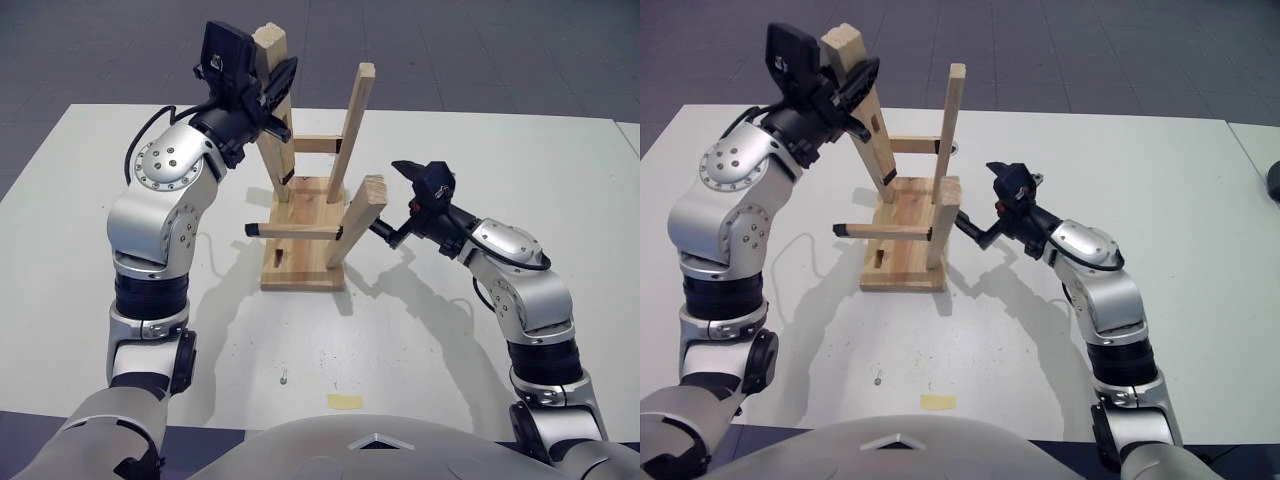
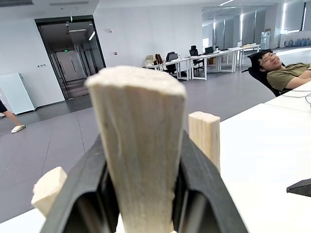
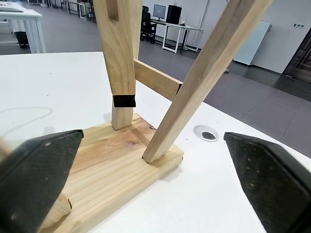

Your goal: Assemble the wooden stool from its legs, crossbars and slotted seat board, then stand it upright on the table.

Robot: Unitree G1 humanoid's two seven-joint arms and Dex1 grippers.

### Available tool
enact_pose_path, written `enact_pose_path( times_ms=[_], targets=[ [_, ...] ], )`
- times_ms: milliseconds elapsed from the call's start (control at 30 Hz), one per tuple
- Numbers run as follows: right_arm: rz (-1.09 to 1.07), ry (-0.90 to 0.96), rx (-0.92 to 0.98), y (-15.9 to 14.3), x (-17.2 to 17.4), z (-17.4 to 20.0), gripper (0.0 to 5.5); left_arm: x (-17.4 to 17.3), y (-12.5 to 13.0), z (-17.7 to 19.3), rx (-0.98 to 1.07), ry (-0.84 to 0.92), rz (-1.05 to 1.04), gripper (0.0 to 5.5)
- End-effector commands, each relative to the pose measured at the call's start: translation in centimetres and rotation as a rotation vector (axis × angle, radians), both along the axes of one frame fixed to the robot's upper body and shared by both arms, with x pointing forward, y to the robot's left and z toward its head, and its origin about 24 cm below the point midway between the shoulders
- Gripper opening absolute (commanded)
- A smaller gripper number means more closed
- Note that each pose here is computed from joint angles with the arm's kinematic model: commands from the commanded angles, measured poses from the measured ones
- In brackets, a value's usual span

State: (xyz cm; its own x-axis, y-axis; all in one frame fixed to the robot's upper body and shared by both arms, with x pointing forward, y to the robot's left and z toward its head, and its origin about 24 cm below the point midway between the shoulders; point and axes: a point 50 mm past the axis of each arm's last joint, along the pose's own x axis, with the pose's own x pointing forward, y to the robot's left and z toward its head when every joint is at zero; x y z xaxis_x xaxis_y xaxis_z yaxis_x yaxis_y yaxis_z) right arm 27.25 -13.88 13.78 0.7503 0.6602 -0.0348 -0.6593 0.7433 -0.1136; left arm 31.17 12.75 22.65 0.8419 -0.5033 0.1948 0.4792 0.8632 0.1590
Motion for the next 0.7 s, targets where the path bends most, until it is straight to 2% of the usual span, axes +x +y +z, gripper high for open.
enact_pose_path(
  times_ms=[33,167,233,300,467,600,700],
  targets=[
    [-0.147,-0.098,0.128,-2.0,1.8,2.8,5.40,0.1,-0.1,0.4,-0.003,-0.028,0.003,1.04],
    [-0.098,-0.117,0.362,-3.6,2.0,5.3,5.40,0.0,0.6,0.7,0.002,-0.042,0.023,1.04],
    [0.066,-0.116,0.499,-3.7,1.1,7.1,5.40,-0.6,1.3,1.7,-0.043,-0.065,0.037,1.04],
    [0.232,-0.086,0.544,-3.6,0.0,8.2,5.40,-1.7,2.4,3.2,-0.113,-0.097,0.040,1.04],
    [0.553,0.074,0.347,-1.2,-2.6,6.9,5.40,-4.0,5.3,5.6,-0.164,-0.123,0.073,1.04],
    [0.636,0.152,0.199,0.3,-2.9,4.1,5.40,-4.0,7.5,3.7,-0.030,-0.030,0.179,1.04],
    [0.652,0.164,0.155,0.3,-2.8,3.1,4.97,-4.3,8.3,2.1,0.004,0.036,0.196,1.04]
  ],
)
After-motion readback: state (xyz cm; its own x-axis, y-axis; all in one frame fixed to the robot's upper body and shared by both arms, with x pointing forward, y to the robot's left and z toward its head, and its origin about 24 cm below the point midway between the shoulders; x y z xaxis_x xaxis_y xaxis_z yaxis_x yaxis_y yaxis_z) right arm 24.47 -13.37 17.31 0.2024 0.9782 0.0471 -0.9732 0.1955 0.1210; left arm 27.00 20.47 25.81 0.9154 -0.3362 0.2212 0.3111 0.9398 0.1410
